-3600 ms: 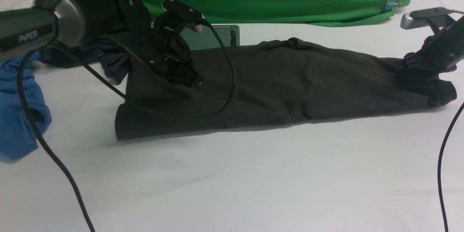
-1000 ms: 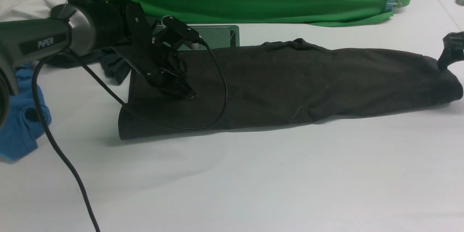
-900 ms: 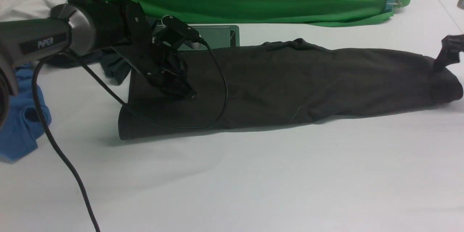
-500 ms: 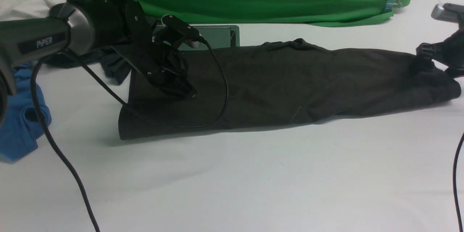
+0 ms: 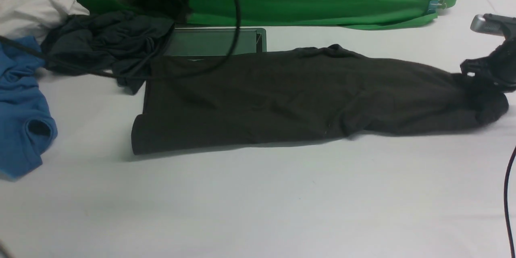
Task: Fold a long-sleeved shirt on a white desktop.
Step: 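Pull the folded dark garment lengthwise by its ends to straighten it flat on the table, then fold the right end of the dark garment over onto its left end with the right gripper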
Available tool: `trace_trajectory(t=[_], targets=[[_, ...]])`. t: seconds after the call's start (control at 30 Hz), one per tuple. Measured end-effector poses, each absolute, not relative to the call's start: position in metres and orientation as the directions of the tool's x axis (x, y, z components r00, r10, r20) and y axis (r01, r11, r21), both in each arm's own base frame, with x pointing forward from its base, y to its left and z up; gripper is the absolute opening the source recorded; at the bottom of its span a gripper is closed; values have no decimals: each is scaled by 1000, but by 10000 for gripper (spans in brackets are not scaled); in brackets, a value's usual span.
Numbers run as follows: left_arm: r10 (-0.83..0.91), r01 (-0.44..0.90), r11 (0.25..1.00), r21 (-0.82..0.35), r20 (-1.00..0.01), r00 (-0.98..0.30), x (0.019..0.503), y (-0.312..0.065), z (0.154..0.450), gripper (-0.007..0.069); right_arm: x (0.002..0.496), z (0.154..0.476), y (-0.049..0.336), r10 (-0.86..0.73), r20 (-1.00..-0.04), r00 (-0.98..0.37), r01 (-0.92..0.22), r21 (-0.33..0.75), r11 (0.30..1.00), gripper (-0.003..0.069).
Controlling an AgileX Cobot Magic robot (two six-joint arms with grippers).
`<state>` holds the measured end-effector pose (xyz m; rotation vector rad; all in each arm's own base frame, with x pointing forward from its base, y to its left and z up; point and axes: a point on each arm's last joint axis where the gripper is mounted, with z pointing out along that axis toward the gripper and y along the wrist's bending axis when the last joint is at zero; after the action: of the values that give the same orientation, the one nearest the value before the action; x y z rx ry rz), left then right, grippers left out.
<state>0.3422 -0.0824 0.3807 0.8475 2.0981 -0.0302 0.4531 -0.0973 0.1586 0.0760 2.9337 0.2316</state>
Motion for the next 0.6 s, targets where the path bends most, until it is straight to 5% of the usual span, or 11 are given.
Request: trace_trajectory(t=[0.33, 0.6], targets=[[569, 556, 763, 330, -752, -334, 302, -73, 423, 17, 400, 255, -158, 179, -238, -955, 175, 38, 984, 94], [587, 565, 753, 337, -733, -344, 300, -72, 422, 17, 387, 326, -114, 213, -412, -886, 113, 254, 961, 94]])
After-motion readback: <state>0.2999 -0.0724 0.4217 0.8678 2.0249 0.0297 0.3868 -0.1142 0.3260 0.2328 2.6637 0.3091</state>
